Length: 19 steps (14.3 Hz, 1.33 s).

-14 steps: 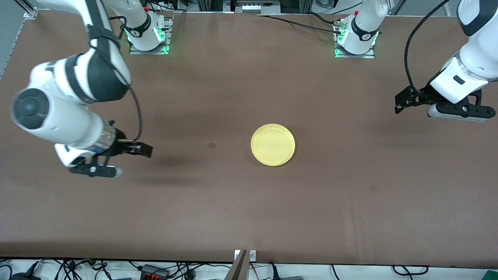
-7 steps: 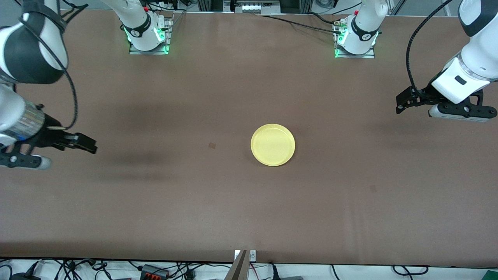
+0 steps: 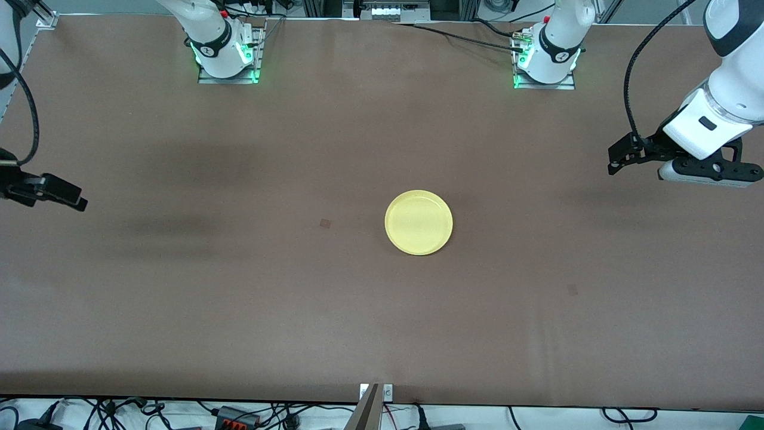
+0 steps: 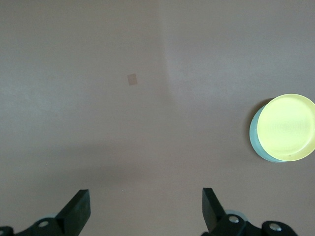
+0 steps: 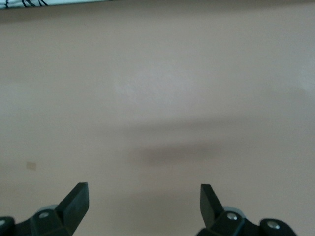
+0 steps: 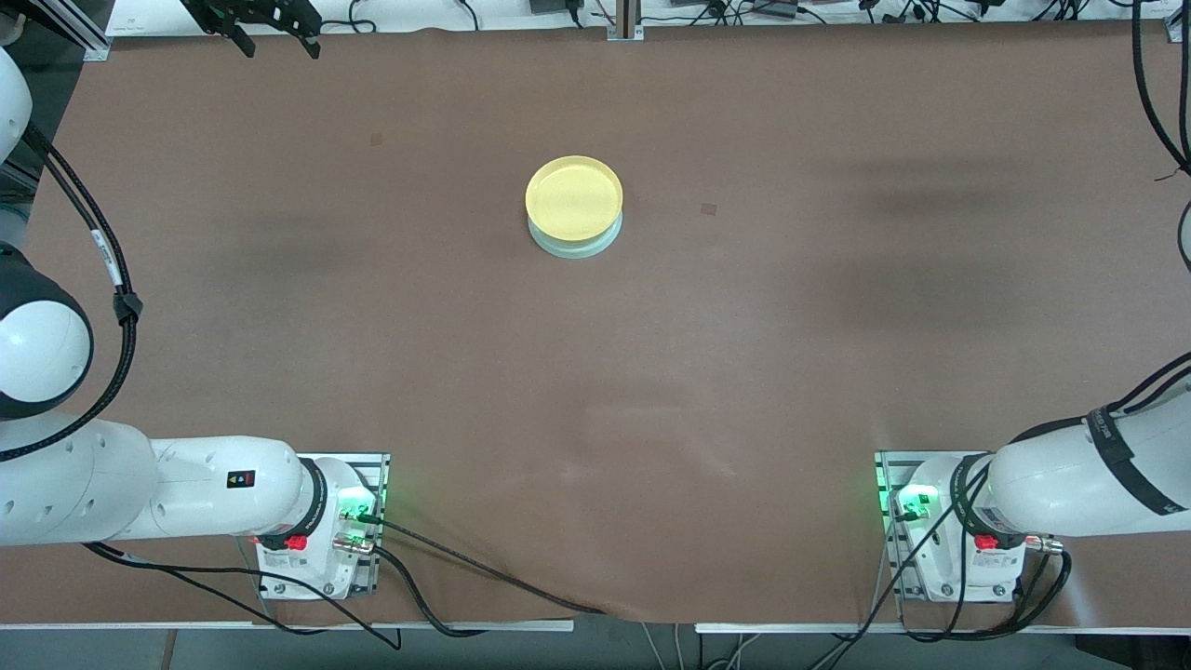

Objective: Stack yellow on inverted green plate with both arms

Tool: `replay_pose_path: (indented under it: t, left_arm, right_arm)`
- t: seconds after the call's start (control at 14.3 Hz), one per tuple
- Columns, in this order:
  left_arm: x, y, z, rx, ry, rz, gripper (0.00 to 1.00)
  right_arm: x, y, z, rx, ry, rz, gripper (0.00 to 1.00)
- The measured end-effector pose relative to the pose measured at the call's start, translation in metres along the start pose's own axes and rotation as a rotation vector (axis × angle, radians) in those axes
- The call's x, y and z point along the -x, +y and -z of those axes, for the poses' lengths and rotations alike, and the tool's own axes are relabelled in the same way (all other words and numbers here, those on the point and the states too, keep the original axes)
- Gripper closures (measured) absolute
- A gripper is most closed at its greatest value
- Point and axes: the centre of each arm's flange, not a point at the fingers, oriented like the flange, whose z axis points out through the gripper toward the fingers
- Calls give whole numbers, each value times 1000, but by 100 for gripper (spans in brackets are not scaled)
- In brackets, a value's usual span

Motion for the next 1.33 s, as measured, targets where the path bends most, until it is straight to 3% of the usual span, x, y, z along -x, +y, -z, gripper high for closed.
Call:
replay_pose_path:
  t: [0.21,0.35,0.77,0.98,1.33]
  left_arm:
    - [0,0,0,0,0,0,0]
    - [0,0,0,0,0,0,0]
    - [0,0,0,0,0,-1,0]
    - [0,0,0,0,0,-1,0]
    - [0,1,0,0,1,-1,0]
  right_arm:
    - [14,-2,8,11,-53,11,0]
    - [18,-2,9,9,-60,16,0]
    - [47,5,-15,5,-31,40,0]
    - [69,6,-16,0,-54,50,0]
    - [65,3,-7,1,-35,58,0]
